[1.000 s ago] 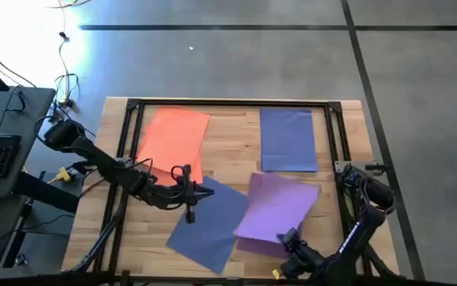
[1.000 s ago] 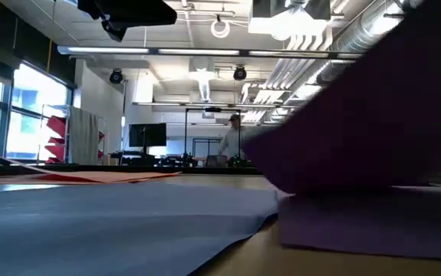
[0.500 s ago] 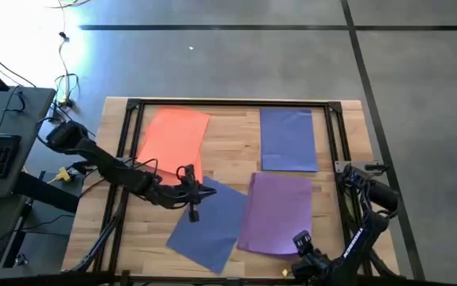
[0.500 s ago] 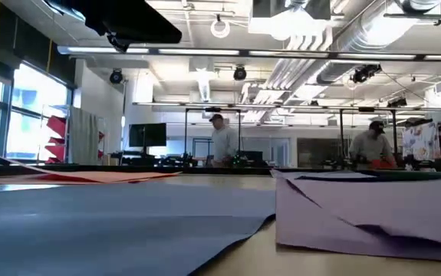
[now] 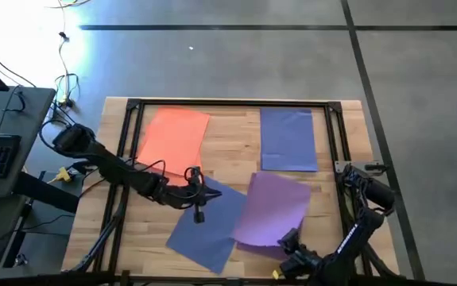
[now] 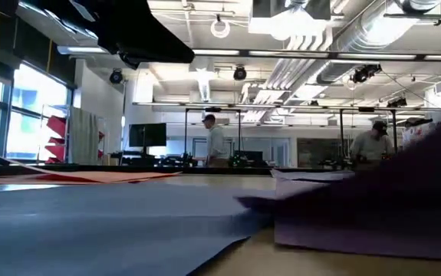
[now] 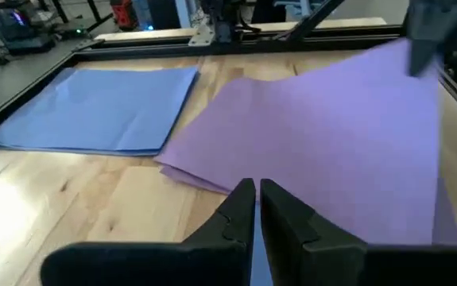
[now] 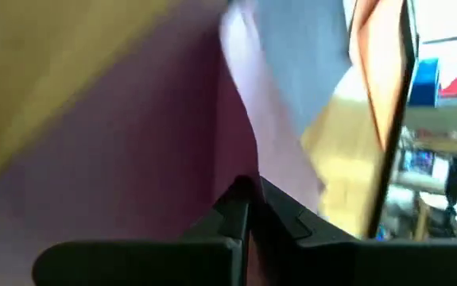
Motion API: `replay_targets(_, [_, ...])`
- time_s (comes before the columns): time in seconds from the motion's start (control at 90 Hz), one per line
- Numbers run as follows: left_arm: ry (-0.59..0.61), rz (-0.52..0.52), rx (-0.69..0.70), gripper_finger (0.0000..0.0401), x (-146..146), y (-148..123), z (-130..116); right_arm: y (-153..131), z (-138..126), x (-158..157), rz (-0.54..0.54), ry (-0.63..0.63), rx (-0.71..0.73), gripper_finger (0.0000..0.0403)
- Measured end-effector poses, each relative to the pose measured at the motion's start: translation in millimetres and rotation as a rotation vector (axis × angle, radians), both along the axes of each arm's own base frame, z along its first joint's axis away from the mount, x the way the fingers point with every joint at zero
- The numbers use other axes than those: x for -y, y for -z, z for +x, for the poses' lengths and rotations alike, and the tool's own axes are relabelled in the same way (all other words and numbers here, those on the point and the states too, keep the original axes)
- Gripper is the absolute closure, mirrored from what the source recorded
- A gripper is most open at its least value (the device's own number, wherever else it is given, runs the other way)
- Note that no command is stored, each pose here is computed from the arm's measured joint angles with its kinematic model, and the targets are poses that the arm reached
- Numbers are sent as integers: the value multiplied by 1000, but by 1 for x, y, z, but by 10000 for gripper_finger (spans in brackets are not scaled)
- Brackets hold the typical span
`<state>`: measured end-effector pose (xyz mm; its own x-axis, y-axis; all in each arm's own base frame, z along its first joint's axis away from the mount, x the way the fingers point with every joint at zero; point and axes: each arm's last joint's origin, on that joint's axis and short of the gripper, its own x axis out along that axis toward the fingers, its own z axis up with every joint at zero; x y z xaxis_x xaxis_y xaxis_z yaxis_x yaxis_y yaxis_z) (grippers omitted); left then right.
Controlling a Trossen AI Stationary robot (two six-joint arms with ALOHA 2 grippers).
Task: Organize paper
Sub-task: Stack the purple paper on top of the purple paper
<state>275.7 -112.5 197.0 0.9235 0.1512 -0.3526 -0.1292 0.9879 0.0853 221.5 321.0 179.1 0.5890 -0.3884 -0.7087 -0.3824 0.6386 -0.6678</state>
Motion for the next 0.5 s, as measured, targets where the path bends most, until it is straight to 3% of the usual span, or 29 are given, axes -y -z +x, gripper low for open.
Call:
replay_targets(0.156, [2, 0, -2, 401, 0, 0, 0, 11, 0, -9, 138, -38, -67, 403])
replay_targets(0.322, [7, -3, -2, 401, 0, 0, 0, 23, -18, -3, 146, 51, -158, 403])
replay_targets(0.5, [22, -12, -3, 401, 1, 0, 0, 41, -32, 0, 296, 193, -323, 403])
